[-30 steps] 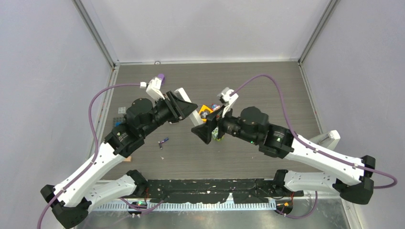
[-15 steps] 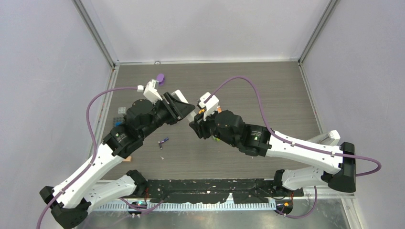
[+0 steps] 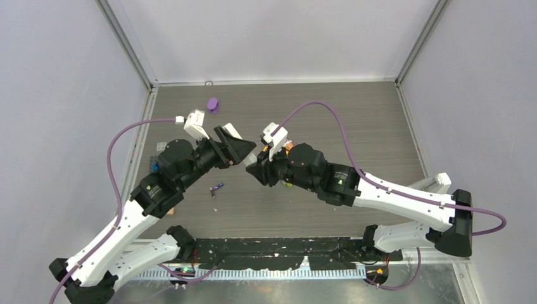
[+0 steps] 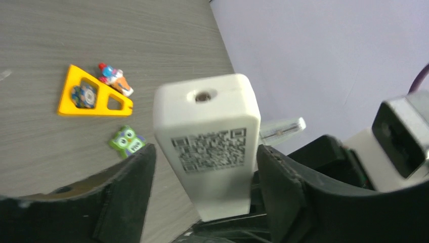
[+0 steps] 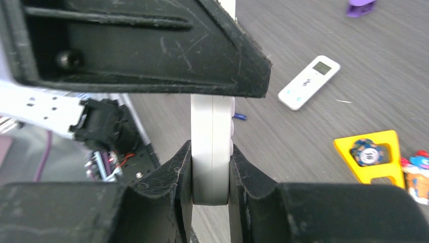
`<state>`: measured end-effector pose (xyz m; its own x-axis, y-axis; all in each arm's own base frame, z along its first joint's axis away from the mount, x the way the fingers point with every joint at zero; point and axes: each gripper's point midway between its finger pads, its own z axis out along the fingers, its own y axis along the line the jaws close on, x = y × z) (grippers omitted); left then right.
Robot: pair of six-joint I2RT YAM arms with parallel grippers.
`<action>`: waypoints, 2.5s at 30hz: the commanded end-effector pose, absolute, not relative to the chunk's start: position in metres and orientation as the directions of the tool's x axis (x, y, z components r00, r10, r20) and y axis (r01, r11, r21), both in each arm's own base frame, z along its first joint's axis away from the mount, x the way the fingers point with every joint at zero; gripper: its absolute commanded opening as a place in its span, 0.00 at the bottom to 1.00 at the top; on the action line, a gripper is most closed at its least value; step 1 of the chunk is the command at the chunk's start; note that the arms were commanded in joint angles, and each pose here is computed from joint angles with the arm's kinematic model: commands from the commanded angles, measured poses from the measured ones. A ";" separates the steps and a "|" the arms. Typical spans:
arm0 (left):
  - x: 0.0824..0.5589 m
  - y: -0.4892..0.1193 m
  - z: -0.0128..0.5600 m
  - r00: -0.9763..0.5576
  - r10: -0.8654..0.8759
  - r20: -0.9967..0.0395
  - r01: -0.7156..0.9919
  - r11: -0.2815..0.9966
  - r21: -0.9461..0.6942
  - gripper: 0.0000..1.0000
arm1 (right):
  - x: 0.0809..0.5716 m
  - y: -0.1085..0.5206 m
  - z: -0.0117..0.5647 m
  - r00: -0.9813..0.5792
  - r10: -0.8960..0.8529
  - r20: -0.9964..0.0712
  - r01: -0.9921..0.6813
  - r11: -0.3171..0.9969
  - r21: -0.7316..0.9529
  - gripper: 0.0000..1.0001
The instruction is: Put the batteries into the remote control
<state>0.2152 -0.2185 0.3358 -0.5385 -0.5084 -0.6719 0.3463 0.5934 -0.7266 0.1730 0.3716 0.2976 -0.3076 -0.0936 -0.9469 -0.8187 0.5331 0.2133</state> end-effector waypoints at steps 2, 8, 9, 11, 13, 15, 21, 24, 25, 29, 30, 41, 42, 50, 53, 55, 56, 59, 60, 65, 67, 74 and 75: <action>0.208 -0.210 0.348 -0.434 -0.391 -0.811 0.546 0.602 -0.583 0.84 | 0.143 0.373 0.337 -0.321 -0.029 -0.947 -0.910 0.287 0.300 0.05; 0.175 -0.214 0.369 -0.358 -0.311 -0.880 0.756 0.457 -0.469 0.90 | 0.127 0.364 0.333 -0.390 -0.072 -0.918 -0.915 0.144 0.377 0.05; 0.168 -0.215 0.372 -0.347 -0.302 -0.888 0.785 0.424 -0.451 0.89 | 0.126 0.363 0.333 -0.417 -0.073 -0.906 -0.904 0.136 0.405 0.06; 0.157 -0.214 0.374 -0.341 -0.281 -0.897 0.812 0.393 -0.432 0.88 | 0.127 0.360 0.329 -0.475 -0.088 -0.876 -0.878 0.111 0.465 0.06; 0.148 -0.216 0.370 -0.354 -0.244 -0.903 0.828 0.367 -0.424 0.83 | 0.118 0.359 0.326 -0.534 -0.127 -0.836 -0.845 0.053 0.532 0.07; 0.140 -0.219 0.361 -0.375 -0.202 -0.905 0.843 0.332 -0.423 0.82 | 0.111 0.360 0.323 -0.567 -0.156 -0.809 -0.819 0.003 0.574 0.08; 0.130 -0.221 0.351 -0.437 -0.158 -0.885 0.841 0.276 -0.465 0.82 | 0.097 0.358 0.324 -0.581 -0.181 -0.794 -0.795 -0.083 0.601 0.08; 0.132 -0.223 0.352 -0.490 -0.175 -0.854 0.817 0.251 -0.520 0.81 | 0.092 0.358 0.331 -0.576 -0.164 -0.801 -0.793 -0.129 0.596 0.08; 0.132 -0.224 0.351 -0.511 -0.176 -0.842 0.809 0.234 -0.539 0.80 | 0.089 0.357 0.330 -0.583 -0.172 -0.794 -0.783 -0.141 0.606 0.08; 0.122 -0.226 0.360 -0.548 -0.185 -0.816 0.813 0.111 -0.571 0.58 | 0.084 0.356 0.330 -0.589 -0.180 -0.788 -0.769 -0.173 0.615 0.08; 0.121 -0.226 0.361 -0.552 -0.187 -0.812 0.813 0.096 -0.575 0.55 | 0.082 0.355 0.329 -0.589 -0.187 -0.786 -0.766 -0.182 0.617 0.08; 0.119 -0.222 0.352 -0.581 -0.216 -0.784 0.783 0.114 -0.612 0.45 | 0.085 0.354 0.315 -0.605 -0.200 -0.770 -0.755 -0.162 0.636 0.08; 0.119 -0.221 0.352 -0.582 -0.213 -0.785 0.783 0.115 -0.611 0.45 | 0.085 0.353 0.315 -0.606 -0.200 -0.770 -0.754 -0.164 0.636 0.08; 0.116 -0.219 0.345 -0.587 -0.191 -0.787 0.777 0.140 -0.613 0.05 | 0.087 0.355 0.322 -0.615 -0.180 -0.768 -0.747 -0.178 0.640 0.08; 0.118 -0.219 0.344 -0.590 -0.197 -0.783 0.772 0.148 -0.618 0.00 | 0.088 0.356 0.322 -0.617 -0.173 -0.767 -0.746 -0.182 0.641 0.09; 0.120 -0.219 0.345 -0.592 -0.209 -0.778 0.765 0.157 -0.624 0.00 | 0.090 0.357 0.320 -0.625 -0.170 -0.762 -0.744 -0.168 0.647 0.16; 0.121 -0.218 0.347 -0.590 -0.220 -0.777 0.764 0.159 -0.626 0.00 | 0.092 0.357 0.320 -0.628 -0.163 -0.761 -0.745 -0.158 0.648 0.22; 0.128 -0.216 0.352 -0.589 -0.274 -0.760 0.744 0.183 -0.642 0.00 | 0.107 0.360 0.320 -0.652 -0.086 -0.753 -0.750 -0.068 0.657 0.60; 0.130 -0.216 0.353 -0.594 -0.288 -0.751 0.734 0.187 -0.653 0.00 | 0.115 0.362 0.326 -0.647 -0.034 -0.762 -0.760 -0.056 0.648 0.68; 0.145 -0.213 0.359 -0.611 -0.412 -0.677 0.671 0.185 -0.718 0.00 | 0.134 0.364 0.351 -0.708 0.185 -0.681 -0.700 -0.059 0.712 0.75; 0.147 -0.213 0.361 -0.618 -0.442 -0.650 0.658 0.161 -0.735 0.00 | 0.139 0.363 0.356 -0.727 0.242 -0.643 -0.675 -0.076 0.734 0.75; 0.153 -0.207 0.363 -0.619 -0.521 -0.588 0.616 0.143 -0.774 0.00 | 0.162 0.366 0.360 -0.744 0.381 -0.549 -0.617 -0.078 0.783 0.71; 0.154 -0.207 0.363 -0.621 -0.528 -0.579 0.608 0.142 -0.781 0.00 | 0.162 0.368 0.360 -0.746 0.377 -0.549 -0.616 -0.078 0.784 0.66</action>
